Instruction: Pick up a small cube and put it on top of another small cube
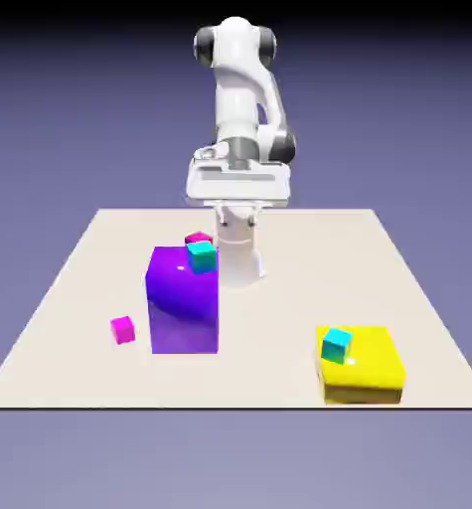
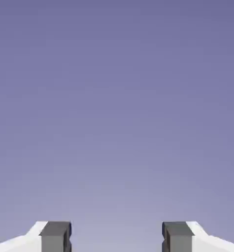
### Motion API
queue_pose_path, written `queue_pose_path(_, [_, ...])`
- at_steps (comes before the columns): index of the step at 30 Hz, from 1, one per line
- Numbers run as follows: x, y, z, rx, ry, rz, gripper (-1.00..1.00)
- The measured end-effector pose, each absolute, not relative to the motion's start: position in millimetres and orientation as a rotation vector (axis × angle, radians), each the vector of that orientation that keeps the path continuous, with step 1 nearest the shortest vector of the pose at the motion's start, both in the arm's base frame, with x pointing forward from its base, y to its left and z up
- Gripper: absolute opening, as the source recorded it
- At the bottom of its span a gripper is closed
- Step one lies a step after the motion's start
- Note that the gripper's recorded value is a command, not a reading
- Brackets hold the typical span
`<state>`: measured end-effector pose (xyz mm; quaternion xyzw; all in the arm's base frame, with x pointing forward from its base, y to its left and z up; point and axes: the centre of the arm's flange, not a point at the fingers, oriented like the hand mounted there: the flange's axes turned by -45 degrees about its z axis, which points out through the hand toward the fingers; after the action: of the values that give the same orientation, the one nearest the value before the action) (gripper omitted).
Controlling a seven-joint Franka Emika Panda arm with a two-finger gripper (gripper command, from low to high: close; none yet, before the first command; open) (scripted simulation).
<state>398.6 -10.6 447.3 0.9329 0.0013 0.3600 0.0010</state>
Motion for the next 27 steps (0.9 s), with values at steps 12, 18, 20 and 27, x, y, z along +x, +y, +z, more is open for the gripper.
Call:
queue_pose_path(12, [430.4,-172.9,316.8,3.144,-0.792,0.253,0.0])
queue_pose_path(18, [406.9,-249.1,251.2,3.088,-1.179,-0.17,0.0])
queue_pose_path(20, [394.6,-272.4,231.1,3.048,-1.301,-0.303,0.0])
queue_pose_path(27, [340.3,-344.0,175.1,2.85,-1.687,-0.696,0.0])
